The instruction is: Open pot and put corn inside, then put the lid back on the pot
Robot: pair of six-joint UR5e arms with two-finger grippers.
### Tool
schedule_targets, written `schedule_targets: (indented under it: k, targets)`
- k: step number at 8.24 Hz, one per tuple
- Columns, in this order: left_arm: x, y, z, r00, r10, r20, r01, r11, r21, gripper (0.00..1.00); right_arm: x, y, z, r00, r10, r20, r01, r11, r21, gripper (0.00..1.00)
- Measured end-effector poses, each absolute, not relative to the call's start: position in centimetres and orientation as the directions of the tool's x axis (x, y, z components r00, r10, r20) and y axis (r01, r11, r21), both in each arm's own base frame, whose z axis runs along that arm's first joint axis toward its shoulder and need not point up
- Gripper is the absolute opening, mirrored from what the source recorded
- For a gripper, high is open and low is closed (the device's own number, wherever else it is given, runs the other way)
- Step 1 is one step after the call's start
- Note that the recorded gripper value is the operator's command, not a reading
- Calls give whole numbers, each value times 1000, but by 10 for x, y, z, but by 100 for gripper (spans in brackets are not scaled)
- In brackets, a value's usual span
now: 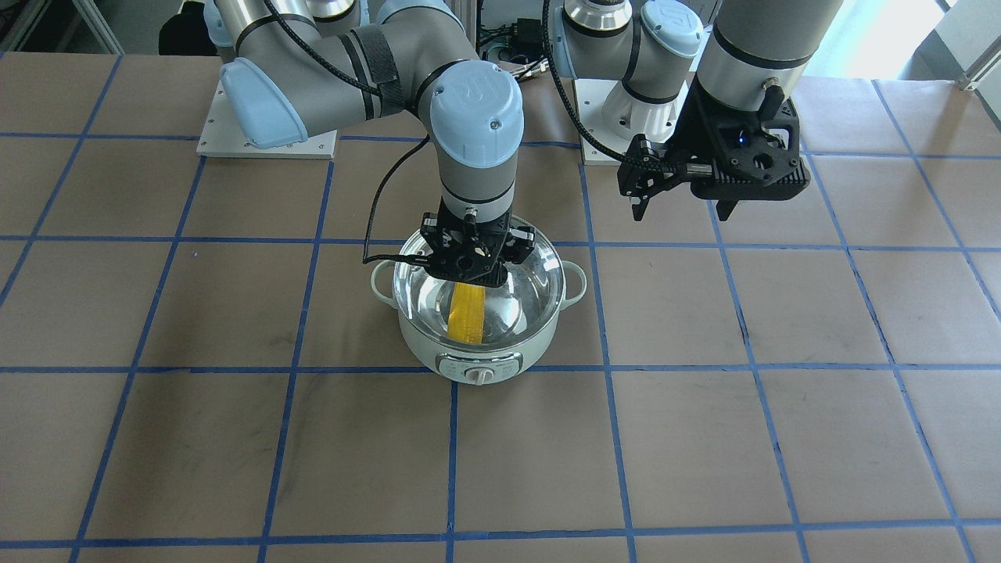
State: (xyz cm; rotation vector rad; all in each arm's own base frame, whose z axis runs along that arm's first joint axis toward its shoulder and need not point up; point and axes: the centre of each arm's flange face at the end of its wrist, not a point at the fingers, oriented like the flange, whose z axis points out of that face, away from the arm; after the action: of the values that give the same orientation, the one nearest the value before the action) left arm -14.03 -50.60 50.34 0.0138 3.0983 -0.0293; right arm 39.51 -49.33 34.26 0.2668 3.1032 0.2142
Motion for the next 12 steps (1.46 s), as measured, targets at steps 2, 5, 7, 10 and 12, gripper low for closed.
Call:
schedule_targets:
  k: [2, 5, 7, 10, 12]
  targets:
    - [-140, -506, 503, -999, 9, -43, 9, 1000, -19, 100, 395, -493, 343, -985, 172, -9, 169, 975, 140, 14]
    - [-140, -506, 503, -999, 9, -44, 10, 1000, -19, 100, 395, -491, 344, -984, 178, -3, 175, 973, 147, 14]
    - [-140, -506, 503, -999, 9, -43, 10, 1000, -18, 100, 394, -491, 345, -984, 180, -4, 177, 973, 147, 14]
    - [-140, -506, 503, -999, 9, -43, 10, 1000, -18, 100, 396, -490, 344, -982, 189, -12, 185, 971, 155, 14]
    - [-140, -506, 503, -999, 8, -43, 9, 1000, -18, 100, 397, -490, 343, -981, 192, -17, 187, 969, 159, 15]
